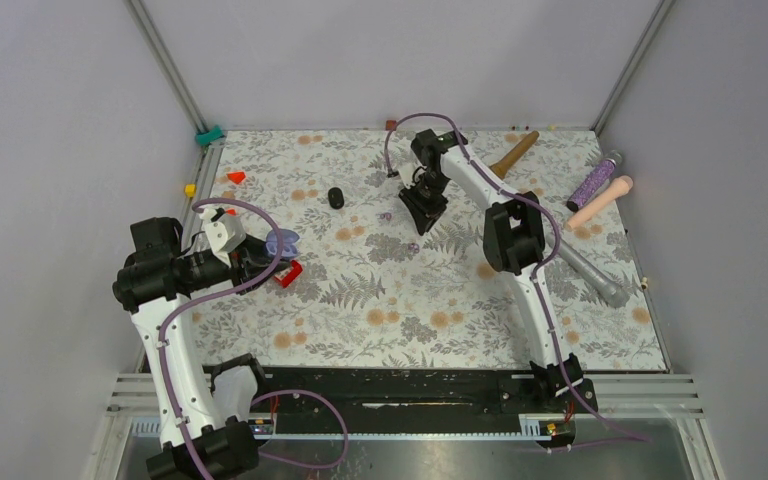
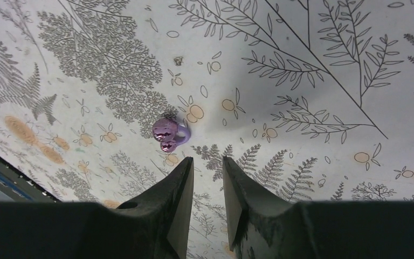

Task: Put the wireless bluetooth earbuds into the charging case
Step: Move the earbud to the center of the board.

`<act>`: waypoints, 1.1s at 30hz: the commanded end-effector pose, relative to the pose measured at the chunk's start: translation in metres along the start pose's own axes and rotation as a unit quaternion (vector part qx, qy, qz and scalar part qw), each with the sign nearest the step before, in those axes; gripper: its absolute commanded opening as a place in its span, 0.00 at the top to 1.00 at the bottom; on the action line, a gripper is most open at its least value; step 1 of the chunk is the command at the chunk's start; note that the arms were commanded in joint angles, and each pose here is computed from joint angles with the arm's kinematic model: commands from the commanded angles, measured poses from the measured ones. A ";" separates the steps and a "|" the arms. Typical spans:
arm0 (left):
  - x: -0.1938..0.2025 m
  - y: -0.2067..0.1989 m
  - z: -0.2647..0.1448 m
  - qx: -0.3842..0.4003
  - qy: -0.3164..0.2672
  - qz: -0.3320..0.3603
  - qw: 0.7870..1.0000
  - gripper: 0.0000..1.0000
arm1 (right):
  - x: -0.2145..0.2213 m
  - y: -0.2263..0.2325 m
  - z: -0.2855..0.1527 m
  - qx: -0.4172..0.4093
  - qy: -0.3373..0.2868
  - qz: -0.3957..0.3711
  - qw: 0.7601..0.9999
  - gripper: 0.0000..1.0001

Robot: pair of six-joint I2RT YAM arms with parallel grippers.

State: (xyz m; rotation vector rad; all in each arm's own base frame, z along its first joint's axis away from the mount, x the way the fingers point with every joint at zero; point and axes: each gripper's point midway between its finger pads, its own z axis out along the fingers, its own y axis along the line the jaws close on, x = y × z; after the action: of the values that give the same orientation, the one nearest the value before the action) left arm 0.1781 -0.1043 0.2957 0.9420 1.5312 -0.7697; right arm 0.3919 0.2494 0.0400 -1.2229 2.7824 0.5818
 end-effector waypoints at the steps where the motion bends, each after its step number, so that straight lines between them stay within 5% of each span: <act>1: -0.009 -0.002 0.001 0.008 -0.025 0.022 0.999 1.00 | 0.006 -0.005 0.004 0.036 0.020 0.003 0.999 0.66; 19: -0.010 -0.003 0.000 0.005 -0.026 0.025 0.999 1.00 | 0.004 0.000 0.025 0.106 0.043 -0.002 0.993 0.65; 33: -0.010 -0.003 0.000 0.004 -0.026 0.026 0.999 1.00 | 0.011 0.024 0.025 0.045 0.041 -0.034 0.998 0.62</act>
State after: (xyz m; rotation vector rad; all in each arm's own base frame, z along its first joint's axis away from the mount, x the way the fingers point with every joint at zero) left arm 0.1786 -0.1035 0.2960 0.9397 1.5295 -0.7648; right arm 0.3761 0.2587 0.0119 -1.2971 2.8136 0.3285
